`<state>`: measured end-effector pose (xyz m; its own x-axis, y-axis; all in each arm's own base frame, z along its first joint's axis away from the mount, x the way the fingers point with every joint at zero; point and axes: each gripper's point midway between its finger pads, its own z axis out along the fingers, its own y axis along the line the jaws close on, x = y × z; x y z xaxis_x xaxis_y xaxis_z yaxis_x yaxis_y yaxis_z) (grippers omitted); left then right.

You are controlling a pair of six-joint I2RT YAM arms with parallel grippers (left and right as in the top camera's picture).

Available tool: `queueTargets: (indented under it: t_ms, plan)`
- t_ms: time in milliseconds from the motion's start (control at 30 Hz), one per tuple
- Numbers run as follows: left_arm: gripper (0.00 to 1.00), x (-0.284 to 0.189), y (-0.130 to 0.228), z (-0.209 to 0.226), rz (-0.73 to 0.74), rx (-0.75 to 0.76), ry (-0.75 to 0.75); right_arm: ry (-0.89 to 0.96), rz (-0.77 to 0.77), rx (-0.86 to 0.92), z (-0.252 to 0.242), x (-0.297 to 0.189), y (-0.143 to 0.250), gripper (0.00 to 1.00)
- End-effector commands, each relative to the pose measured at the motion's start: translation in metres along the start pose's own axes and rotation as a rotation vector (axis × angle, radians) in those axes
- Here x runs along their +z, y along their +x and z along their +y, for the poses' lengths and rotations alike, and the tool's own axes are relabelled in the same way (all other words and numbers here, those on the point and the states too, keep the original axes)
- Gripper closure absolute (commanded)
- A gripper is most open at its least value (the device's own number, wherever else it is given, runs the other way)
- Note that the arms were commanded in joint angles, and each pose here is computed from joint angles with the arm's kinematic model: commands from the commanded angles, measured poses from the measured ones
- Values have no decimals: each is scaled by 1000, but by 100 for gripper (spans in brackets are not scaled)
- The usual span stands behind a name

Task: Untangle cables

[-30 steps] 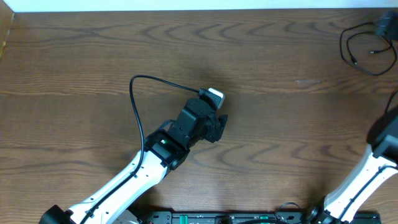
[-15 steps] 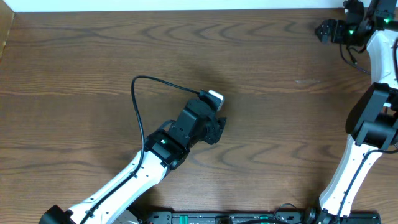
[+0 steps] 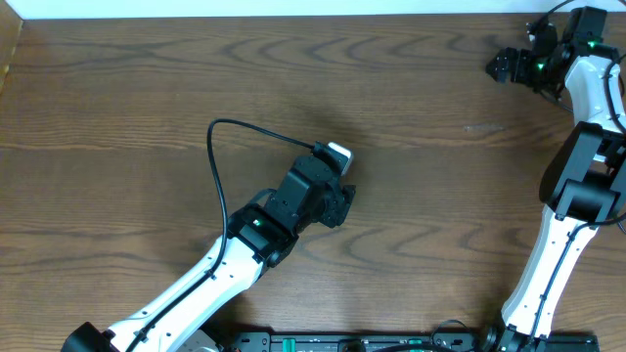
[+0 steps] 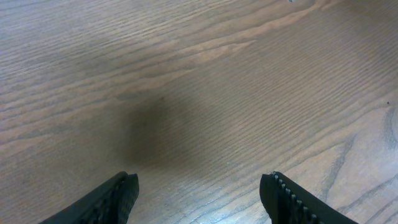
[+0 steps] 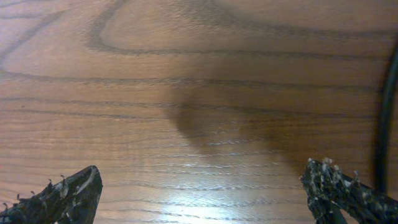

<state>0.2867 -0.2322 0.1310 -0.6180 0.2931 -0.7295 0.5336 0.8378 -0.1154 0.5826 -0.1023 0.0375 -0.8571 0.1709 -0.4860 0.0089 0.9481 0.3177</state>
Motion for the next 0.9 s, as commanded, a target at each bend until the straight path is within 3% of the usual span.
queueTargets:
  t_ms: [0,467,867]
  plan:
    - [32,1,1,0,7,21,-5,39,-3,20,-15,0,0,1]
    - [32,1,2,0,12,28,-5,96,60,122,-70,3,30,1]
    - [32,1,2,0,12,59,-6,311,65,268,-165,-37,54,1]
